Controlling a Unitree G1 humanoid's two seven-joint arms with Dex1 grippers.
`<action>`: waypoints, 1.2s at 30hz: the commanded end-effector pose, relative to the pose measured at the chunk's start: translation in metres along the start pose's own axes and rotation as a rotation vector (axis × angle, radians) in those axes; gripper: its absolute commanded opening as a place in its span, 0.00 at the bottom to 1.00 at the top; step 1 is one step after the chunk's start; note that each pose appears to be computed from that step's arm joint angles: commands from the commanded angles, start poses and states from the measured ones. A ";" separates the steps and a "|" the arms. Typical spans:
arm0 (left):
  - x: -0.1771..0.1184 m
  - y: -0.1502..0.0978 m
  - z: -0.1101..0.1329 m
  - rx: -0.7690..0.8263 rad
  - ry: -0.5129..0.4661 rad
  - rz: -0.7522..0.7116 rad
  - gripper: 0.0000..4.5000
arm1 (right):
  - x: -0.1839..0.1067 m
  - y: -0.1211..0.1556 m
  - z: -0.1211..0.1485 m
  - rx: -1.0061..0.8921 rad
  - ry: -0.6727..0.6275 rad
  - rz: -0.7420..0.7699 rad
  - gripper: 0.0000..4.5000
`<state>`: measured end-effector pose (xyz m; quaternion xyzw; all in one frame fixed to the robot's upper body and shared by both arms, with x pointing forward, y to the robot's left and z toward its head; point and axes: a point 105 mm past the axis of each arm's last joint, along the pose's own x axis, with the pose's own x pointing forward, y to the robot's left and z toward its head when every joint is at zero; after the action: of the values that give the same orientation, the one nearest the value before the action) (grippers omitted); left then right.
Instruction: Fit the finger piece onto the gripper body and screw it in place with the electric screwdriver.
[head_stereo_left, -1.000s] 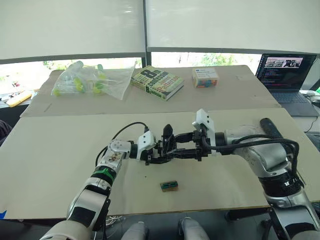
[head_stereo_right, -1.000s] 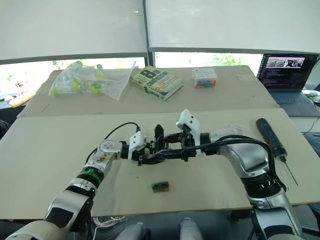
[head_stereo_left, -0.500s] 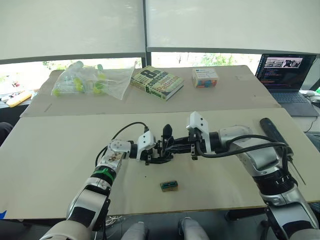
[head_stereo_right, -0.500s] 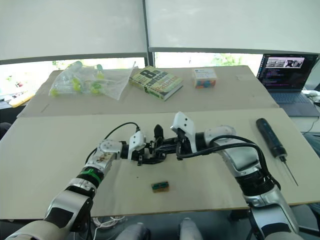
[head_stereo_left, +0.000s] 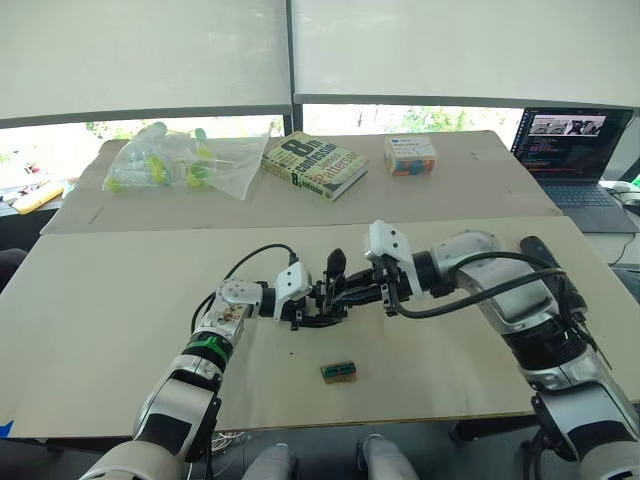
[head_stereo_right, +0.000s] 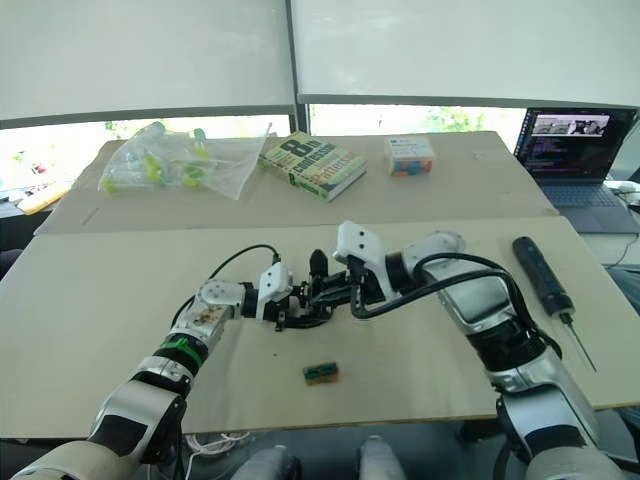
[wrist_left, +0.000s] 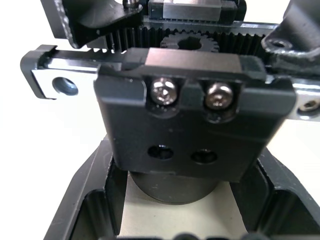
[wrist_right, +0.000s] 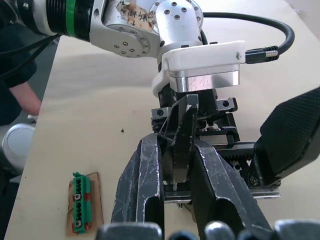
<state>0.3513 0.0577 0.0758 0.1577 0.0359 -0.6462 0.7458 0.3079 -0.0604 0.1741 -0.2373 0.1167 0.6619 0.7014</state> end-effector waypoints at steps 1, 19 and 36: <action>-0.003 0.004 0.006 0.041 -0.002 0.016 0.52 | -0.002 0.001 -0.008 -0.004 0.066 0.028 0.07; -0.001 0.005 0.008 0.044 -0.009 0.021 0.52 | 0.010 0.002 -0.024 0.017 0.202 0.048 0.07; -0.001 0.005 0.007 0.042 -0.003 0.017 0.52 | -0.018 0.004 0.015 -0.043 0.040 -0.031 0.67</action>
<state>0.3518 0.0571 0.0757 0.1585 0.0343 -0.6437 0.7479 0.3043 -0.0643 0.1818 -0.2660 0.1328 0.6483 0.7009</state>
